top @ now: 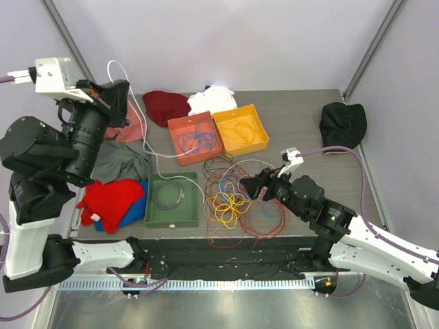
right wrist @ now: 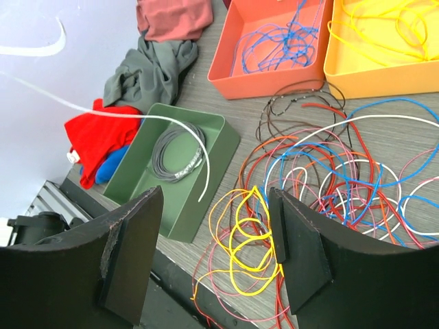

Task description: Untangle the cables

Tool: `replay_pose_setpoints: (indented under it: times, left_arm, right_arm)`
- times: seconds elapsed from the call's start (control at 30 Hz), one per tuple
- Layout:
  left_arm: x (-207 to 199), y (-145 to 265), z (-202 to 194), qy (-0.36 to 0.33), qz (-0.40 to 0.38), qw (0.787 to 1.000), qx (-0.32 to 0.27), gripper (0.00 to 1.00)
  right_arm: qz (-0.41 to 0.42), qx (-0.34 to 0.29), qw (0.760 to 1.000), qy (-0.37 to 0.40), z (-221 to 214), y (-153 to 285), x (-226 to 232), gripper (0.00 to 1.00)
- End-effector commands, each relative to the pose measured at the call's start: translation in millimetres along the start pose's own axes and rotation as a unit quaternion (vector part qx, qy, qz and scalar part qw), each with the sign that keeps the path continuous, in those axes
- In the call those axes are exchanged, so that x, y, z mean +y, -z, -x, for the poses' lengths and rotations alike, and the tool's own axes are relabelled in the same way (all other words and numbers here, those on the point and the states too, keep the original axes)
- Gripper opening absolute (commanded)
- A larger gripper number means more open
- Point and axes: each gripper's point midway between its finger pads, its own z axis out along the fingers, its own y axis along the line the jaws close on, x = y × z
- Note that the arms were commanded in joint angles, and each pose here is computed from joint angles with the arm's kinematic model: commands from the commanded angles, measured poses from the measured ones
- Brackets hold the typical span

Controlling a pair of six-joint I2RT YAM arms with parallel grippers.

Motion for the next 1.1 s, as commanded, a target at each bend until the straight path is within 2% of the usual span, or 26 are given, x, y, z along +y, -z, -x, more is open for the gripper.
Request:
replay_pose_setpoints:
  times: [0.0, 0.2, 0.4, 0.77, 0.93, 1.07]
  left_arm:
    - [8.8, 0.4, 24.5, -0.016, 0.016, 0.999, -0.024, 0.0]
    - [15.9, 4.7, 41.5, -0.023, 0.023, 0.999, -0.04, 0.0]
    - [17.1, 5.1, 24.0, -0.029, 0.026, 0.999, -0.022, 0.0]
    - [10.9, 3.4, -74.6, -0.021, 0.024, 0.998, 0.058, 0.0]
    - [-4.2, 5.5, -136.0, -0.003, -0.002, 0.993, 0.12, 0.0]
    - [-1.9, 12.2, -186.5, 0.003, 0.011, 0.985, 0.172, 0.0]
  right_arm:
    - [-0.003, -0.031, 1.0, -0.004, 17.7, 7.1, 0.9, 0.7]
    - [-0.009, -0.04, 0.999, -0.005, 21.9, 14.3, -3.6, 0.7]
    - [-0.014, -0.039, 0.999, -0.003, 20.1, 14.3, -6.5, 0.7]
    - [-0.023, -0.024, 0.999, -0.006, 3.8, 12.5, -15.7, 0.69]
    - [-0.028, -0.021, 0.999, -0.008, -1.5, 12.6, -19.9, 0.69]
    - [-0.03, -0.023, 0.999, -0.011, -3.1, 15.3, -22.7, 0.69]
